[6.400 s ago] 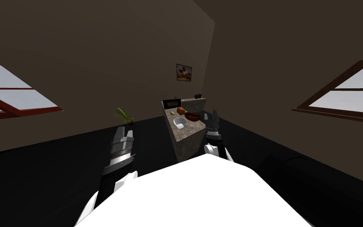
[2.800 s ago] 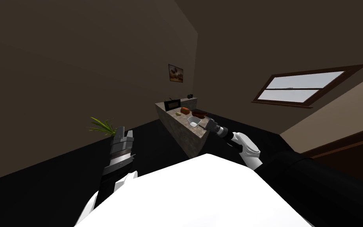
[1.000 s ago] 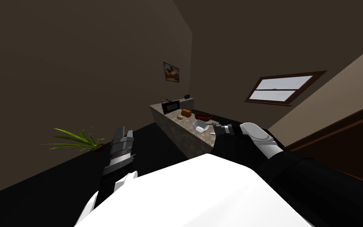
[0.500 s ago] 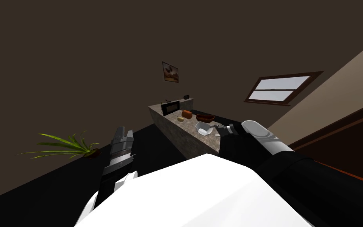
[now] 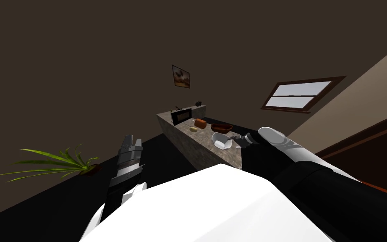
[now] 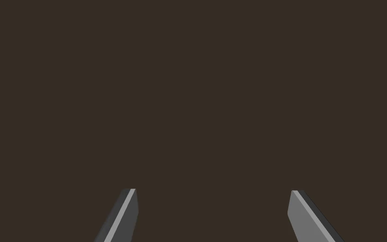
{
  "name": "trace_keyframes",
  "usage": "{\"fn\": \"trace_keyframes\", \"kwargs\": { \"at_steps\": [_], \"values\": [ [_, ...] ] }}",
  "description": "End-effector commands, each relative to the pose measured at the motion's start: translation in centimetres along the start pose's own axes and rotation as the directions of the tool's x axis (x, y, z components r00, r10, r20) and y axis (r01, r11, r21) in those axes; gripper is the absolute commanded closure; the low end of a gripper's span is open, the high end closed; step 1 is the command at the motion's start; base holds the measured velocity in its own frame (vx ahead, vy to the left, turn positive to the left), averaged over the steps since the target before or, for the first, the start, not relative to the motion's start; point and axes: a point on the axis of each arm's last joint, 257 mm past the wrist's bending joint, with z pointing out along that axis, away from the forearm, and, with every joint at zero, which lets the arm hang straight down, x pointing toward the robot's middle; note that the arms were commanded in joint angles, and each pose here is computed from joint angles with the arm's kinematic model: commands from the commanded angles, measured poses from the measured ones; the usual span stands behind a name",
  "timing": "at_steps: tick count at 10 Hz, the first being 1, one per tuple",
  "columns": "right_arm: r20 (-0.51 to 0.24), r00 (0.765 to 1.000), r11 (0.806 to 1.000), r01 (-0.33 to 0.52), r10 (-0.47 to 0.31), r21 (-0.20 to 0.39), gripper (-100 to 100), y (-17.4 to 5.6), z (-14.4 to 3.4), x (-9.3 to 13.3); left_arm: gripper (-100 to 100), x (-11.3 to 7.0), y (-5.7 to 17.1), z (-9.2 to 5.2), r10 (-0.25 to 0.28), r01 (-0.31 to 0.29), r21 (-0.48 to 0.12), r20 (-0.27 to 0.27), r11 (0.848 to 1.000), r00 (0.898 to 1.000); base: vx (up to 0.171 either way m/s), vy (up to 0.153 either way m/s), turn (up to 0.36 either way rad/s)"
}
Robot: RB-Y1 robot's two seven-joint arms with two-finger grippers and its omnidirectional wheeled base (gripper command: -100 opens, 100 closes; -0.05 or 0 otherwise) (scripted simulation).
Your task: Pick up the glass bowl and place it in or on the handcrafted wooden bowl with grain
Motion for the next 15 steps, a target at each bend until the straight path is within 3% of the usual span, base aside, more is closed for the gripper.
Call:
{"fn": "trace_keyframes", "kwargs": {
  "at_steps": [1, 2, 3, 4, 5, 7, 8, 12, 13, 14, 15],
  "values": [
    [0.008, 1.0, 0.998, 0.012, -0.011, -0.062, -100, 1.8, 0.1, 0.0, 0, 0.0, 0.0, 0.0, 0.0, 0.0, 0.0, 0.0, 1.0, 1.0, 0.123, 0.023, -0.023],
    [0.026, 1.0, 0.994, 0.006, -0.003, -0.106, -100, 3.6, 0.5, -0.5, 0, 0.0, 0.0, 0.0, 0.0, 0.0, 0.0, 0.0, 1.0, 1.0, 0.036, 0.028, -0.072],
    [0.015, 1.0, 0.997, 0.009, -0.008, -0.078, -100, 2.3, 0.1, -0.3, 0, 0.0, 0.0, 0.0, 0.0, 0.0, 0.0, 0.0, 1.0, 1.0, 0.01, 0.013, -0.019],
    [0.018, 1.0, 0.996, 0.008, -0.007, -0.084, 0, 2.4, 0.2, -0.4, 0, 0.0, 0.0, 0.0, 0.0, 0.0, 0.0, 0.0, 1.0, 1.0, 0.0, 0.0, 0.0],
    [0.011, 1.0, 0.997, 0.004, -0.003, -0.081, -100, 3.2, 1.3, -0.5, 0, 0.0, 0.0, 0.0, 0.0, 0.0, 0.0, 0.0, 1.0, 1.0, 0.018, 0.018, 0.042],
    [0.013, 1.0, 0.997, 0.003, -0.002, -0.082, -100, 3.1, 1.2, -0.6, 0, 0.0, 0.0, 0.0, 0.0, 0.0, 0.0, 0.0, 1.0, 1.0, 0.016, 0.016, 0.018],
    [0.011, 1.0, 0.997, 0.004, -0.003, -0.081, 100, 3.1, 1.3, -0.6, 0, 0.0, 0.0, 0.0, 0.0, 0.0, 0.0, 0.0, 1.0, 1.0, 0.0, 0.0, 0.0],
    [0.012, 1.0, 0.997, 0.001, 0.0, -0.083, 100, 3.2, 1.3, -0.7, 0, 0.0, 0.0, 0.0, 0.0, 0.0, 0.0, 0.0, 1.0, 1.0, 0.0, 0.0, -0.003],
    [0.013, 1.0, 0.997, 0.001, 0.0, -0.083, 0, 3.2, 1.3, -0.7, 0, 0.0, 0.0, 0.0, 0.0, 0.0, 0.0, 0.0, 1.0, 1.0, 0.0, 0.0, 0.0],
    [0.018, 1.0, 0.996, 0.008, -0.007, -0.083, 100, 2.4, 0.2, -0.3, 0, 0.0, 0.0, 0.0, 0.0, 0.0, 0.0, 0.0, 1.0, 1.0, -0.02, -0.014, -0.045],
    [0.015, 1.0, 0.997, 0.006, -0.005, -0.083, 100, 2.7, 0.8, -0.6, 0, 0.0, 0.0, 0.0, 0.0, 0.0, 0.0, 0.0, 1.0, 1.0, -0.011, -0.011, -0.008]
  ]
}}
